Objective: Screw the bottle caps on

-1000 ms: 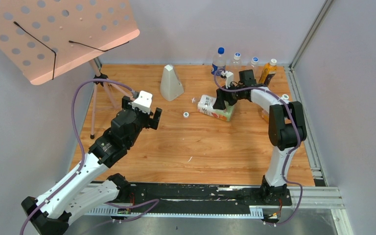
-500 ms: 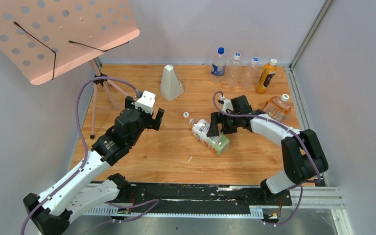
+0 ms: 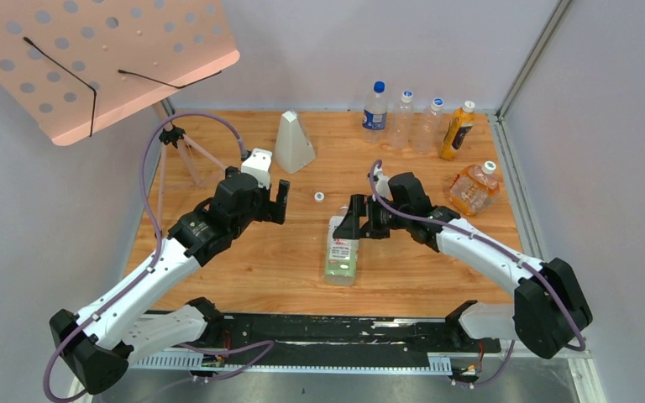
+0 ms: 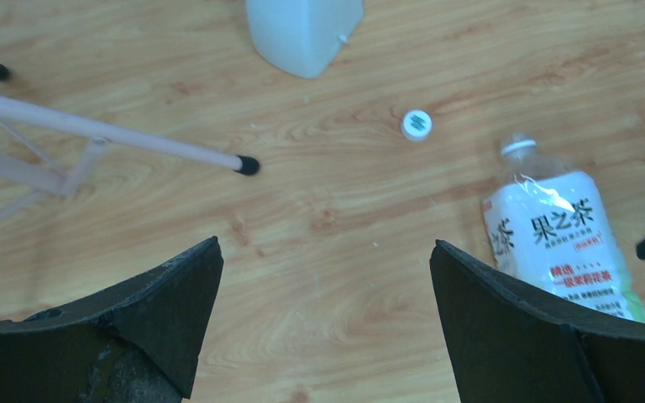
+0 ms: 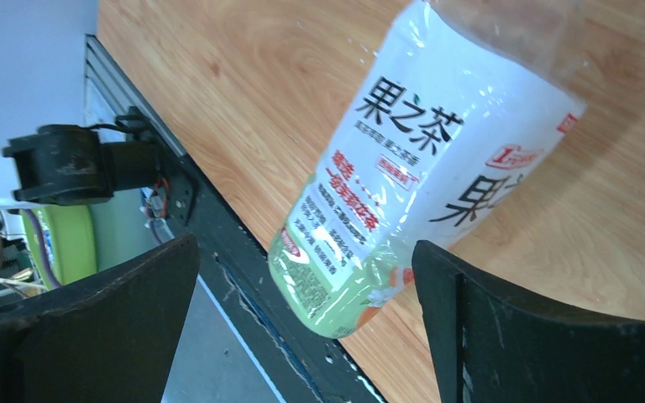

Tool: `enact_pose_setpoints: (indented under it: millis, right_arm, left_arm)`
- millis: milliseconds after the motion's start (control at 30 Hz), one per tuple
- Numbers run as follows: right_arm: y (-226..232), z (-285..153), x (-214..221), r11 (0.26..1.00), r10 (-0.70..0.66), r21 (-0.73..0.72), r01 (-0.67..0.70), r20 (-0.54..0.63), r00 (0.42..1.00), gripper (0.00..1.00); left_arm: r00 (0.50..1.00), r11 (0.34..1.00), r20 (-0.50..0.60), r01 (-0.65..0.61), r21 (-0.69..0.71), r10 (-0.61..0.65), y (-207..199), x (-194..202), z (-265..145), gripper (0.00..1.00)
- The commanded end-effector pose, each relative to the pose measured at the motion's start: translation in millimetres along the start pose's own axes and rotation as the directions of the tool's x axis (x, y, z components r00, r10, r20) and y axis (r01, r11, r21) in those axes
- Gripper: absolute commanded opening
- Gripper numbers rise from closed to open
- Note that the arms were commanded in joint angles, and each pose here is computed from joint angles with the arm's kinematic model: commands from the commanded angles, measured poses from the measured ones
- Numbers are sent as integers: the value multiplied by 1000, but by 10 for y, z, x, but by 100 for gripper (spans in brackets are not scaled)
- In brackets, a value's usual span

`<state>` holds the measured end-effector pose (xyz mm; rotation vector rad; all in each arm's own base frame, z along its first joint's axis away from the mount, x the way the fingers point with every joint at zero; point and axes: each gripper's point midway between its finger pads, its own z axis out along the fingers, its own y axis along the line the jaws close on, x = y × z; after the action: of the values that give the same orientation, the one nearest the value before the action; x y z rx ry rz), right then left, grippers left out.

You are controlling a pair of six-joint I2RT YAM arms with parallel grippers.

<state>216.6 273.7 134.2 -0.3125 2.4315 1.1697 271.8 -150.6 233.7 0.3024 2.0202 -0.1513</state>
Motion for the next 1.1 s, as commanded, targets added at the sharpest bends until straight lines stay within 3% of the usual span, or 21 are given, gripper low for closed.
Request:
enact_pose_setpoints:
  millis: [0,167,333,500,867,1067]
  right_arm:
    - [195,-207,-420,999,50,7,-52,177,983,100]
    - [131,-281,-321,994,109,12,-113,185,977,100]
    - [-199,-186,-277,941,203,243,-235,150,968,100]
    - [-302,-11,-316,886,315,297,-355,174,933,98]
    - [-507,377,-327,818,448,319,-479,171,878,83]
    - [-548,495,-200,815,514,246,-525,111,850,66]
  left_arm:
    - [991,983,-38,130,129,-126,-260,31,-79,100]
    - [975,953,-58,223,205,-215,-436,90,-77,100]
    - [961,929,-98,276,246,-259,-565,212,-18,100]
    - [950,908,-155,307,284,-273,-703,378,68,100]
    - [918,849,-248,383,363,-309,-964,656,158,99]
    - [895,807,-287,435,400,-340,-1111,727,210,98]
